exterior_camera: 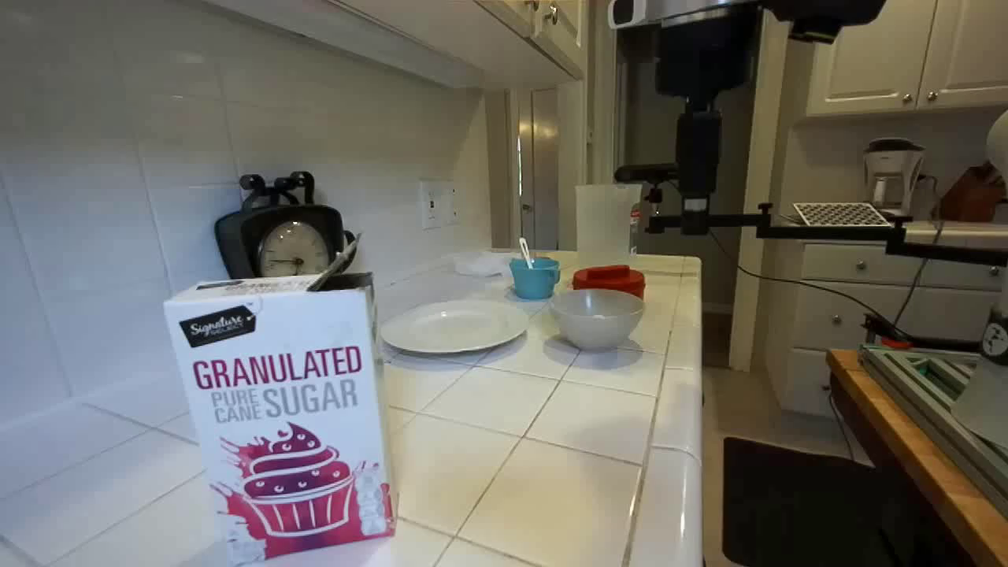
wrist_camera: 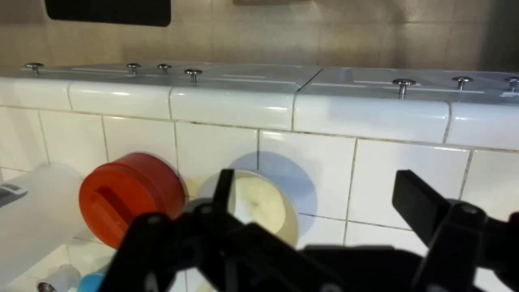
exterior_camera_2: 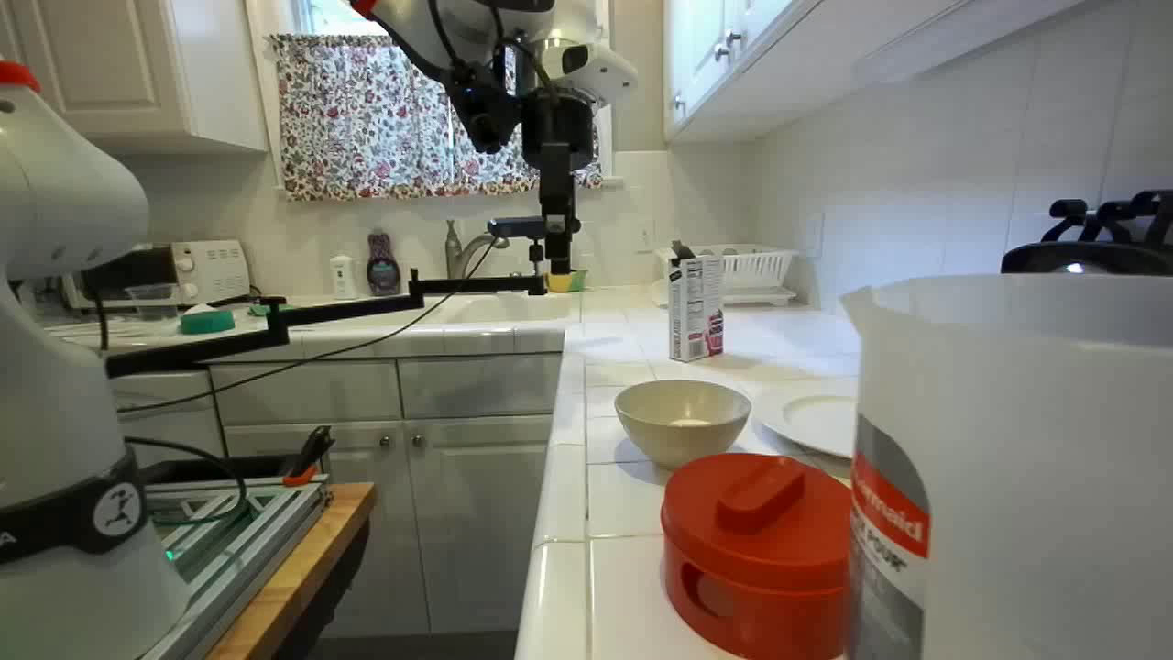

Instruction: Open the kitchen cabinet door on the left

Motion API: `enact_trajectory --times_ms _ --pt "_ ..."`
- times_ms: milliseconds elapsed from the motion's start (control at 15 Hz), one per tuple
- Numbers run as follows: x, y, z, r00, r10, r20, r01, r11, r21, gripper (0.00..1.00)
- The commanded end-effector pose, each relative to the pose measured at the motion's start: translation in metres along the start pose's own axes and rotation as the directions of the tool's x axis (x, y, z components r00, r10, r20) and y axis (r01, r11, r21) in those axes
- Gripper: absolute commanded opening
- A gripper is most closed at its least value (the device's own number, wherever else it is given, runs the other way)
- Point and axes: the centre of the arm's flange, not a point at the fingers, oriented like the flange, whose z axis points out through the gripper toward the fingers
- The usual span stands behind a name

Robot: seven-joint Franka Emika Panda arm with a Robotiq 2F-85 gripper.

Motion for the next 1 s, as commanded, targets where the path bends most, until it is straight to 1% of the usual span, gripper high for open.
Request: enact_trajectory --times_ms 0,533,600,733,933 --pt "0.000 0.000 0.000 1.000 0.000 0.000 0.000 1.000 0.000 1.00" --pt "0.000 0.000 0.000 1.000 0.000 0.000 0.000 1.000 0.000 1.00" --pt "0.003 0.001 0.001 0.999 0.030 -0.016 -0.030 0.999 -0.017 1.00" --pt "0.015 0.015 -0.008 0.993 0.110 -0.034 -0.110 0.994 0.010 1.00" --pt "0.034 0.064 -0.034 0.973 0.228 -0.045 -0.223 0.970 0.093 1.00"
